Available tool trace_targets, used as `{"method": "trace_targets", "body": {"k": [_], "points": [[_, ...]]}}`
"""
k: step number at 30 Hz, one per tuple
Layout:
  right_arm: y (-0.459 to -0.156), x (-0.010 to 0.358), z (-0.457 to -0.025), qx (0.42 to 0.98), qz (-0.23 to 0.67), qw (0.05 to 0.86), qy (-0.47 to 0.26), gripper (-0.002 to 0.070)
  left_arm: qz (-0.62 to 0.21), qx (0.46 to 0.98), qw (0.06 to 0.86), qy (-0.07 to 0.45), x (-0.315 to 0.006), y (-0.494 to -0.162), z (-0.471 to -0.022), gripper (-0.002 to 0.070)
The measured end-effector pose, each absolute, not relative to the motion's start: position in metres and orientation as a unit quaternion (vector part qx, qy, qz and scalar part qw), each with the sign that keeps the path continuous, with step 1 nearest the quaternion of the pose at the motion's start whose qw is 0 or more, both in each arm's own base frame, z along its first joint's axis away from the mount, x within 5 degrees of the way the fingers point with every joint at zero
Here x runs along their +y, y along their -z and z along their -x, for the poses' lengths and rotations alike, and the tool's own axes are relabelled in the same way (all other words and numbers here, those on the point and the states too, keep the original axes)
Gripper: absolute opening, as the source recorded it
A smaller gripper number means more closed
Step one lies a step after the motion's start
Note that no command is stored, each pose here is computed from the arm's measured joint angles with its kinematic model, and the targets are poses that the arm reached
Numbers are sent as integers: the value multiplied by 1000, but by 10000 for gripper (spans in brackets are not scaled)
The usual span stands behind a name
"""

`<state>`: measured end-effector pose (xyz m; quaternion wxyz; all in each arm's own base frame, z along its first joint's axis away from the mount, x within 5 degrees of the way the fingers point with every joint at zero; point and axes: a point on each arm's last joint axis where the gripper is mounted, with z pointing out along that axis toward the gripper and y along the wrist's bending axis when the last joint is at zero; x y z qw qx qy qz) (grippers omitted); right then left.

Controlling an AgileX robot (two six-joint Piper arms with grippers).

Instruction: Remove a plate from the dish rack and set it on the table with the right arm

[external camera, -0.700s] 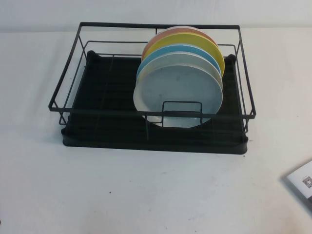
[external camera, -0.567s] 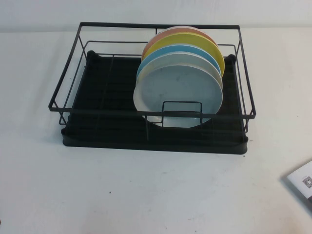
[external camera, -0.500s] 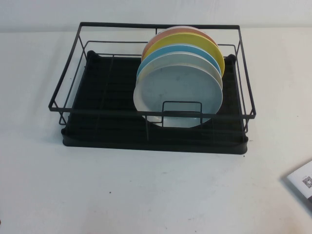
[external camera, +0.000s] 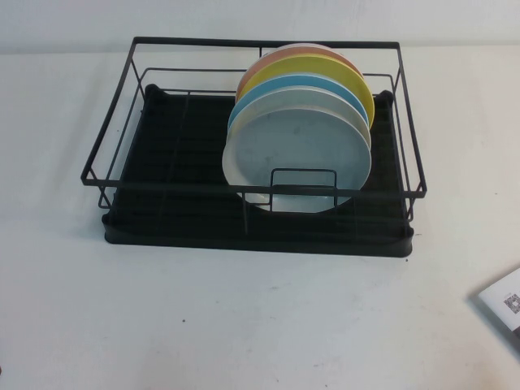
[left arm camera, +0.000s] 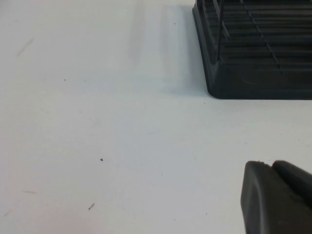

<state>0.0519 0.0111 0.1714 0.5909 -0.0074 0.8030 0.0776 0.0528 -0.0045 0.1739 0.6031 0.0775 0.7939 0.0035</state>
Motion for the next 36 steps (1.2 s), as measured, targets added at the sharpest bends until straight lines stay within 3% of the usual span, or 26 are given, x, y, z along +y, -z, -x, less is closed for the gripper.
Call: {"method": "trace_targets", "body": {"k": [14,22,30,36], "points": [[-173,14,-52,798,-17,591,-115,-18,-77,794,603,-4,-4,-174,-53,-4],[-190,15,-55,718,-155,627,-258,-18,-77,794,603,-4,-4,-174,-53,-4],[-197,11,-56,671,-226,634,-313,-18,-77,794,603,-4,-4,-174,-53,-4],[-220,19,-59,697,-205,601,-333,-18,-77,794,603,-4,-4,-174,-53,-4]]}}
